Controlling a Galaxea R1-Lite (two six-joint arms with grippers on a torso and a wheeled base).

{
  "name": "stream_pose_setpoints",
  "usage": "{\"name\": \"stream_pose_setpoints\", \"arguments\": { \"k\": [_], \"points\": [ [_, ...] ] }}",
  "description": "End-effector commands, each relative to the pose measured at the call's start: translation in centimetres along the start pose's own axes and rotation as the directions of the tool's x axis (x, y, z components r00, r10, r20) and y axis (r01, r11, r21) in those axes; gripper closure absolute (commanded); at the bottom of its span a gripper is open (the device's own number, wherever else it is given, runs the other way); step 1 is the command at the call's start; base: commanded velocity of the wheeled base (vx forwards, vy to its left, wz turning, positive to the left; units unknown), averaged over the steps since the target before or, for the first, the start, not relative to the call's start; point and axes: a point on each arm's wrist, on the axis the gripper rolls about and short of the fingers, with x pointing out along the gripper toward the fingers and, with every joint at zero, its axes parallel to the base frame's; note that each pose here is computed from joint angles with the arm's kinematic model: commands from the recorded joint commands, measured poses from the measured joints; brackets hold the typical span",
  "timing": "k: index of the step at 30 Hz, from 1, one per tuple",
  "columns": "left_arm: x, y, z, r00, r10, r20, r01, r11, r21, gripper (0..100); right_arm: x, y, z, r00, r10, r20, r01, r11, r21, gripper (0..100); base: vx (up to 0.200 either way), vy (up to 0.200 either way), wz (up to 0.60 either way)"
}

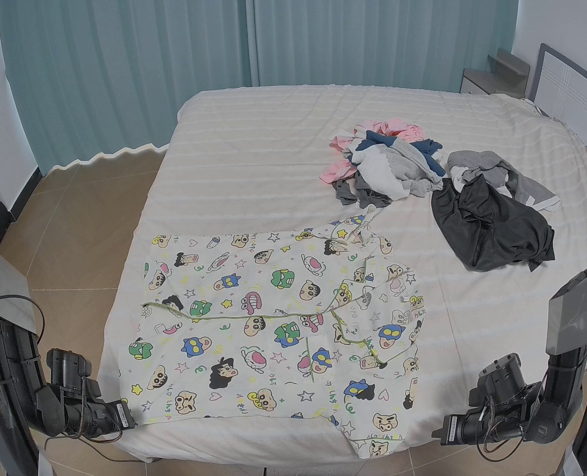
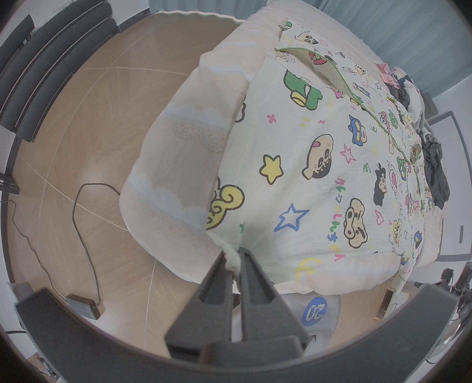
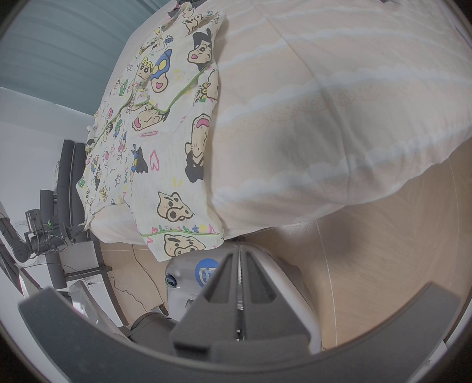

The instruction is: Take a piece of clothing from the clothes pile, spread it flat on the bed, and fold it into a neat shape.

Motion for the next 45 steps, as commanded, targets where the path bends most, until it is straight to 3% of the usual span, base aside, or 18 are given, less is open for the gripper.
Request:
{"name": "stream_pose_setpoints", "arguments": {
  "k": [1,2,8,10,14,21,22,26,28,29,31,32,41,42,45],
  "points": [
    [-0.2,0.1,-0.4,1.0,0.005,-0.019,-0.005,1.0,-0.004,100,-0.1,-0.2,-0.4,1.0,-0.01,-0.019,0.01,1.0,-0.001,100,0.0,0.0,0.0],
    [-0.2,0.1,-0.5,1.0,0.004,-0.021,-0.004,1.0,-0.003,0,-0.1,-0.2,-0.5,1.0,-0.009,-0.02,0.009,1.0,-0.002,0,0.0,0.0,0.0],
    [-0.4,-0.1,-0.1,1.0,-0.012,0.01,0.012,1.0,-0.015,0,-0.3,0.0,-0.3,1.0,0.002,-0.005,-0.002,1.0,0.005,0,0.0,0.0,0.0],
    [-1.5,-0.5,0.8,0.993,-0.077,0.087,0.079,0.997,-0.011,0,-0.7,0.2,0.1,0.999,0.019,0.033,-0.019,1.0,0.006,0,0.0,0.0,0.0],
    [-4.3,-1.5,1.9,0.96,-0.19,0.204,0.198,0.98,-0.017,0,-1.7,0.8,0.7,0.993,0.062,0.096,-0.064,0.998,0.019,0,0.0,0.0,0.0],
    [-6.0,-2.1,2.7,0.925,-0.235,0.298,0.266,0.962,-0.067,0,-2.9,1.1,1.2,0.983,0.099,0.157,-0.108,0.993,0.046,0,0.0,0.0,0.0],
    [-6.6,-2.3,3.2,0.907,-0.252,0.338,0.298,0.95,-0.091,0,-3.0,1.2,1.3,0.981,0.105,0.162,-0.115,0.992,0.055,0,0.0,0.0,0.0],
    [-7.4,-2.9,4.2,0.874,-0.283,0.396,0.352,0.929,-0.114,0,-3.1,1.3,1.5,0.977,0.115,0.179,-0.137,0.983,0.118,0,0.1,0.0,0.0],
    [-7.4,-3.0,4.5,0.868,-0.287,0.405,0.359,0.926,-0.114,0,-3.1,1.4,1.7,0.972,0.124,0.2,-0.153,0.979,0.135,0,0.2,0.0,0.0],
    [-7.4,-3.1,4.8,0.863,-0.291,0.414,0.364,0.925,-0.11,0,-3.1,1.5,2.5,0.957,0.137,0.254,-0.18,0.971,0.156,0,0.2,0.0,0.0],
    [-7.4,-3.1,4.9,0.861,-0.292,0.416,0.366,0.924,-0.109,0,-3.2,1.5,2.8,0.95,0.14,0.278,-0.189,0.969,0.16,0,0.2,0.0,0.0],
    [-7.4,-3.3,4.9,0.86,-0.298,0.413,0.37,0.923,-0.105,0,-3.2,1.4,4.1,0.923,0.134,0.362,-0.207,0.963,0.172,0,0.2,0.0,0.0],
    [-7.2,-3.3,4.7,0.86,-0.349,0.372,0.42,0.898,-0.13,0,-2.7,1.8,7.8,0.861,0.144,0.488,-0.257,0.951,0.173,0,0.2,0.0,0.0],
    [-7.2,-3.3,4.5,0.863,-0.348,0.366,0.42,0.897,-0.136,0,-2.5,2.0,9.2,0.844,0.144,0.516,-0.267,0.948,0.171,0,0.2,0.0,0.0],
    [-7.1,-3.2,4.5,0.865,-0.348,0.362,0.425,0.892,-0.157,0,-1.2,2.4,11.8,0.845,0.123,0.52,-0.254,0.948,0.19,0,0.0,0.0,0.0]
  ]
}}
